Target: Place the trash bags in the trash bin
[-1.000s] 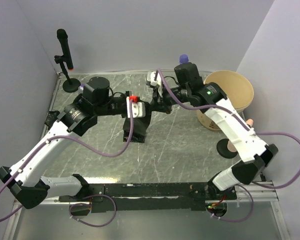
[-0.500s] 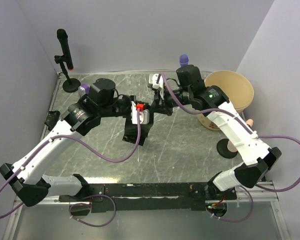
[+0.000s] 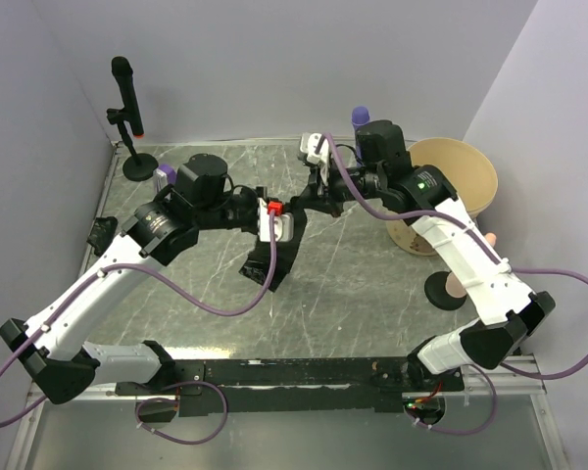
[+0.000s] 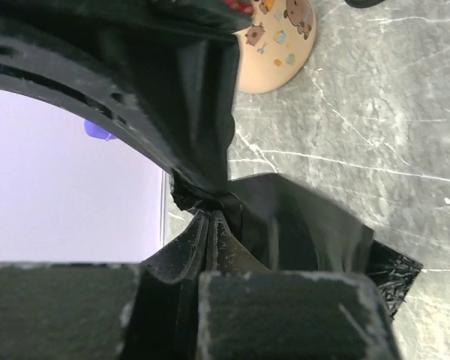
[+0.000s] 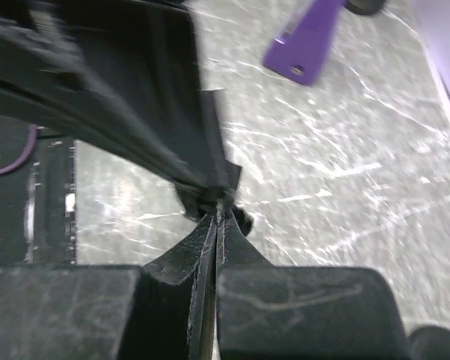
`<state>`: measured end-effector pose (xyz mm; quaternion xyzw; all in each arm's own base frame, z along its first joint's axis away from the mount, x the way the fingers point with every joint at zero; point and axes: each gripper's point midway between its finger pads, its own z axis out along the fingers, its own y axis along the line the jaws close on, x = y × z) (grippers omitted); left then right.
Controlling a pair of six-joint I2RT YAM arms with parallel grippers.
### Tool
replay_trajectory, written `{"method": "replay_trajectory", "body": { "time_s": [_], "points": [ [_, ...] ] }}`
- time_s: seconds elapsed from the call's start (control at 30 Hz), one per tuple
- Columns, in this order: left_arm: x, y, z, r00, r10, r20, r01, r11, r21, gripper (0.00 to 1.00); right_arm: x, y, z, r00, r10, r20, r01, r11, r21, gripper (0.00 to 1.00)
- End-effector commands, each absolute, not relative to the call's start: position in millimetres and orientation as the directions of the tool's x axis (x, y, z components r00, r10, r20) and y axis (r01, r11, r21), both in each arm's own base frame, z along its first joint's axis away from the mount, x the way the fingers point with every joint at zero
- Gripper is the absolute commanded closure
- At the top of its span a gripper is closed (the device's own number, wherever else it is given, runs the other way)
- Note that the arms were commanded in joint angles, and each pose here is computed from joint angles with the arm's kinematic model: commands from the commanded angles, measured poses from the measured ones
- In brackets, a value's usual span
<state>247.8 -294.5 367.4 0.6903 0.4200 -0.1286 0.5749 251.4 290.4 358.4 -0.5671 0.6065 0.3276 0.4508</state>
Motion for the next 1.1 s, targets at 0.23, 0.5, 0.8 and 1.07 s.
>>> {"method": "replay_trajectory", "body": {
  "time_s": [0.23, 0.5, 0.8, 1.07],
  "points": [
    [251.0, -304.2, 398.1, 0.640, 0.381, -0.667, 0.708, 0.044, 0.704, 0.99, 205.5, 303.2, 385.6, 0.120, -0.294, -0.948, -0.993, -0.032, -0.116, 1.00],
    [245.9, -289.5, 386.0, 0.732, 0.428, -0.530, 0.608, -0.059, 0.792, 0.99, 267.0, 290.6, 360.6, 0.025, -0.416, -0.909, -0.968, 0.217, -0.126, 1.00],
    [263.8, -301.0, 411.0, 0.785, 0.403, -0.471, 0.514, 0.001, 0.858, 0.99, 231.6, 305.0, 390.0, 0.090, -0.320, -0.943, -0.992, 0.056, -0.114, 1.00],
    [244.9, -293.1, 383.2, 0.766, 0.405, -0.499, 0.569, -0.066, 0.820, 0.99, 289.6, 290.1, 397.5, 0.062, -0.354, -0.933, -0.943, 0.285, -0.170, 1.00]
  ]
}}
